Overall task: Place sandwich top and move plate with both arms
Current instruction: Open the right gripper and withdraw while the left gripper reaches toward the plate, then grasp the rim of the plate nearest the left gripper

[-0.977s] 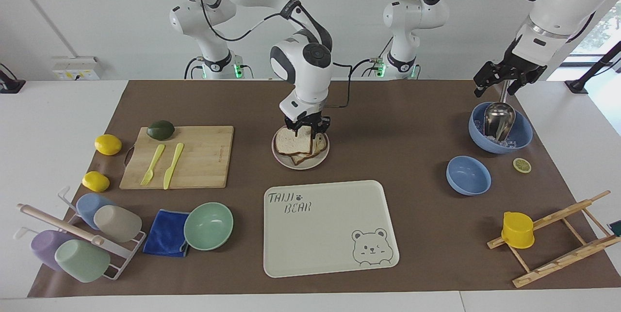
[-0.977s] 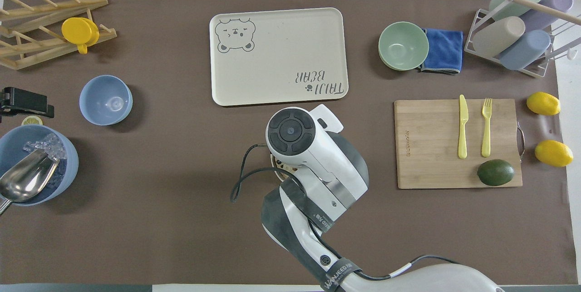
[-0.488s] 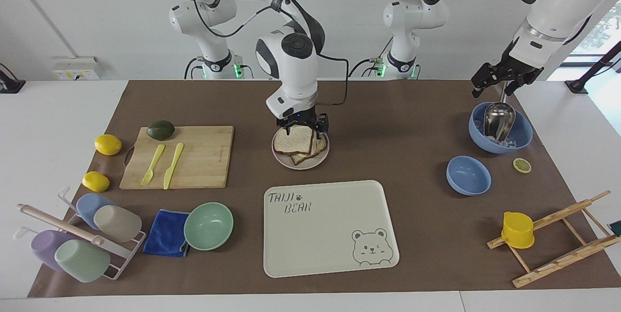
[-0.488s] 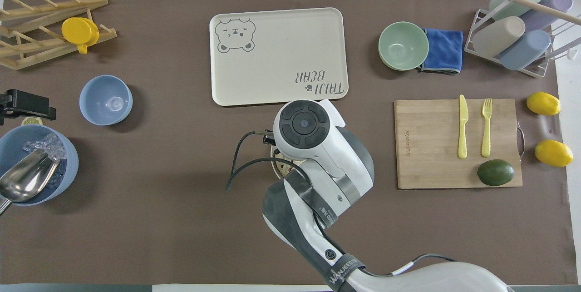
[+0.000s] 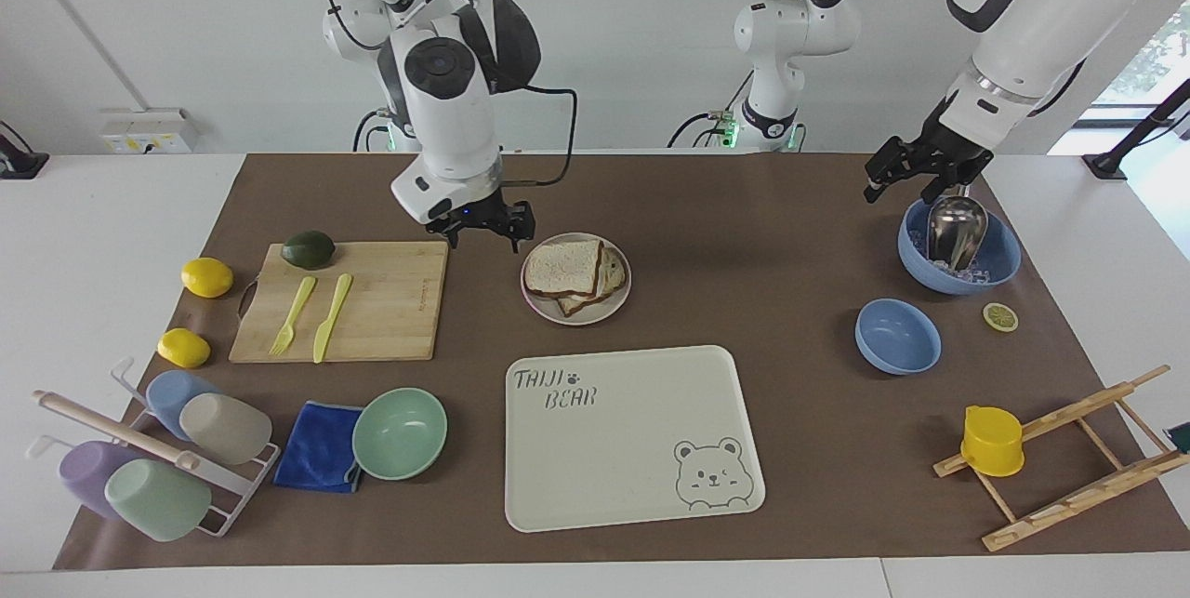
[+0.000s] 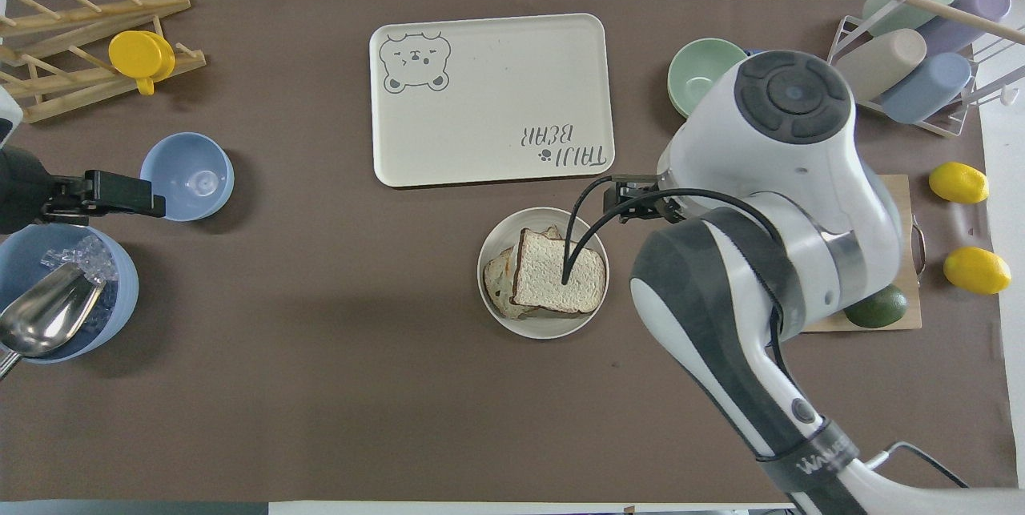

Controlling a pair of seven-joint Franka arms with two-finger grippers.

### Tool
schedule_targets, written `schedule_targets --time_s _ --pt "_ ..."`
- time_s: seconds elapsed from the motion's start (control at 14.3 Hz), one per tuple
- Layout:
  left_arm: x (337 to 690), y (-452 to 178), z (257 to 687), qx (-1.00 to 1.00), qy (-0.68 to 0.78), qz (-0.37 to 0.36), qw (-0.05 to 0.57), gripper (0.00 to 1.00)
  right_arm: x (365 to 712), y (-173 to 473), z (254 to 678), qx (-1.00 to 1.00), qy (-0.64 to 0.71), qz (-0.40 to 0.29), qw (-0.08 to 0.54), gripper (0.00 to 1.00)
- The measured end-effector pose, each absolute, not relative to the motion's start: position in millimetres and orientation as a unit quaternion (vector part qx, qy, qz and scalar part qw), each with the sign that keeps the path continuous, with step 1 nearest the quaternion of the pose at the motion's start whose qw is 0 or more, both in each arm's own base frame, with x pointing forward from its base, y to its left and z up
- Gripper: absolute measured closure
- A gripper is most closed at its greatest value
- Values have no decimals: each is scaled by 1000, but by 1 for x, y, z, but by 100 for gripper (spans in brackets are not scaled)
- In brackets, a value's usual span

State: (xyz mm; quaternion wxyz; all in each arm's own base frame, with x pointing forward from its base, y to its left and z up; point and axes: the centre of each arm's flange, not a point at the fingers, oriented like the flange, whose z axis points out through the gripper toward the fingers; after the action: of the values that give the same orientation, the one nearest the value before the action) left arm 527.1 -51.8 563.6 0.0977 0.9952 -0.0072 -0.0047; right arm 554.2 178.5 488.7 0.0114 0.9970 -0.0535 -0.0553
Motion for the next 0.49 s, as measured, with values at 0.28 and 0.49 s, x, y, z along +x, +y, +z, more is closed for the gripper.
schedule_targets --time_s 0.28,0.49 --pt "521 -117 525 992 -17 1 126 0 542 84 535 997 -27 -75 8 0" --pt "508 -169 489 990 -24 -2 142 0 526 39 558 996 -25 -87 4 0"
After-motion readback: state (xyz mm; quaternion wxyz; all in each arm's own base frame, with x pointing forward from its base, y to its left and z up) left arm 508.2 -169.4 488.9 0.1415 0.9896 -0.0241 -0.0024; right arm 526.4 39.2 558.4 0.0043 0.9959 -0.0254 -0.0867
